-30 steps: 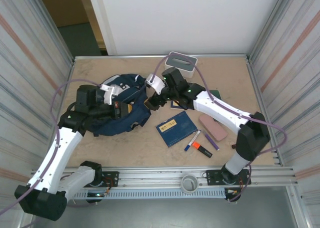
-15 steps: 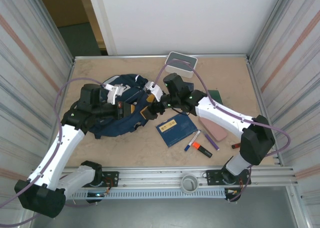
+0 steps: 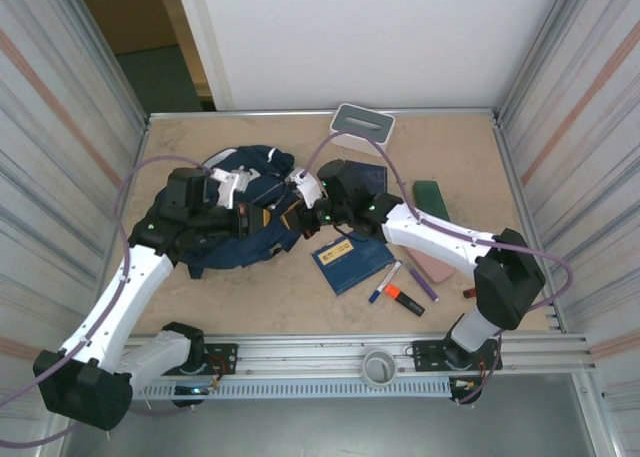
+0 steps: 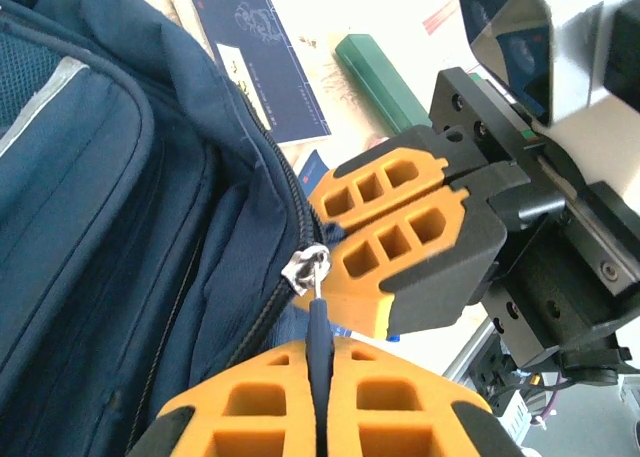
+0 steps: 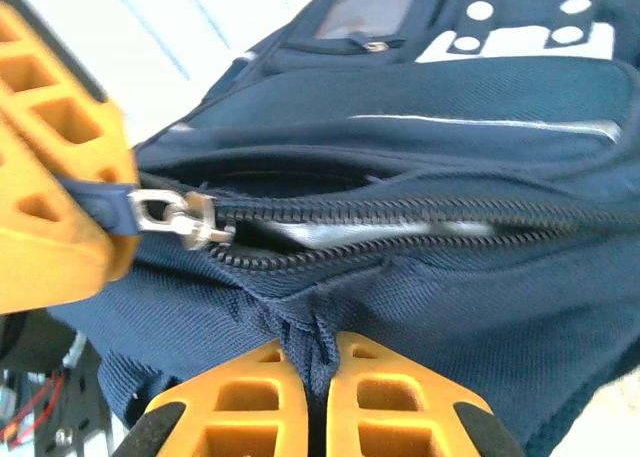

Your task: Pack the student bag

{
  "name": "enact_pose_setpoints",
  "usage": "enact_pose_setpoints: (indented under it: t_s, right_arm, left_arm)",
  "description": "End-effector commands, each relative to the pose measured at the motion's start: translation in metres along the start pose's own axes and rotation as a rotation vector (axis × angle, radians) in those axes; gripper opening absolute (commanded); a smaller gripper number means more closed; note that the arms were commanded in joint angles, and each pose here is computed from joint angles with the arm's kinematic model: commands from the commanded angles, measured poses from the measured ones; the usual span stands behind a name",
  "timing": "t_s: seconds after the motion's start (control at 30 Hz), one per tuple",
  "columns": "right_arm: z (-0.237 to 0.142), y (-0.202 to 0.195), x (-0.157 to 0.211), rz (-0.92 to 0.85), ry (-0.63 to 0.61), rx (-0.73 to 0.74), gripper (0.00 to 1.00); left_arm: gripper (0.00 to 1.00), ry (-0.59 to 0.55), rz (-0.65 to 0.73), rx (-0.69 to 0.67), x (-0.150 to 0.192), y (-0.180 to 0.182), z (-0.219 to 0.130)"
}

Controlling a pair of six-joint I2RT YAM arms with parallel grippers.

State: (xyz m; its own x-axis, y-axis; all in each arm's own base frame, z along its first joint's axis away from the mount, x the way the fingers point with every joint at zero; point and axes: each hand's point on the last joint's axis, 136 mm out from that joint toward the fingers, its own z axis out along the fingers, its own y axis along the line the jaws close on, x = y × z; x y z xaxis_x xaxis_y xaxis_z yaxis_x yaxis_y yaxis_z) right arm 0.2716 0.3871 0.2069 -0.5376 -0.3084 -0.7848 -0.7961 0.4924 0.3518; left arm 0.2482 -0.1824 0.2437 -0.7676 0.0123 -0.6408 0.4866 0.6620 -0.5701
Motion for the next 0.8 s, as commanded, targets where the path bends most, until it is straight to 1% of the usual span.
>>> enact_pose_setpoints:
  t_s: [0.0, 0.13, 0.2, 0.3, 0.4, 0.5, 0.57, 0.77]
  right_arm:
    - [-0.025, -0.056, 0.006, 0.229, -0.088, 0.226, 0.0]
    - [-0.052, -0.073, 0.004, 0.374, -0.234, 0.294, 0.0]
    - [-0.058, -0.072, 0.001, 0.398, -0.272, 0.307, 0.0]
    - [-0.062, -0.069, -0.002, 0.377, -0.3, 0.349, 0.0]
    - [-0.064, -0.072, -0.001, 0.375, -0.306, 0.384, 0.0]
    - [-0.07, -0.086, 0.007, 0.391, -0.299, 0.458, 0.0]
    - [-0.073, -0.095, 0.011, 0.411, -0.291, 0.477, 0.0]
    - [-0.07, -0.105, 0.011, 0.438, -0.262, 0.433, 0.0]
  left_arm:
    - [0.0, -0.107, 0.068, 0.044, -0.024, -0.011, -0.014]
    - [0.0, -0.108, 0.032, 0.05, -0.015, -0.002, -0.017]
    - [0.0, -0.105, 0.019, 0.048, -0.01, 0.002, -0.017]
    - [0.0, -0.094, 0.002, 0.057, -0.003, 0.006, -0.015]
    - [0.0, -0.101, -0.013, 0.052, -0.001, 0.01, -0.019]
    - [0.0, -0.125, -0.037, 0.026, -0.001, 0.019, -0.027]
    - [0.0, -0.139, -0.059, 0.018, -0.001, 0.024, -0.033]
    - [0.0, -0.154, -0.115, -0.035, 0.004, 0.045, -0.04]
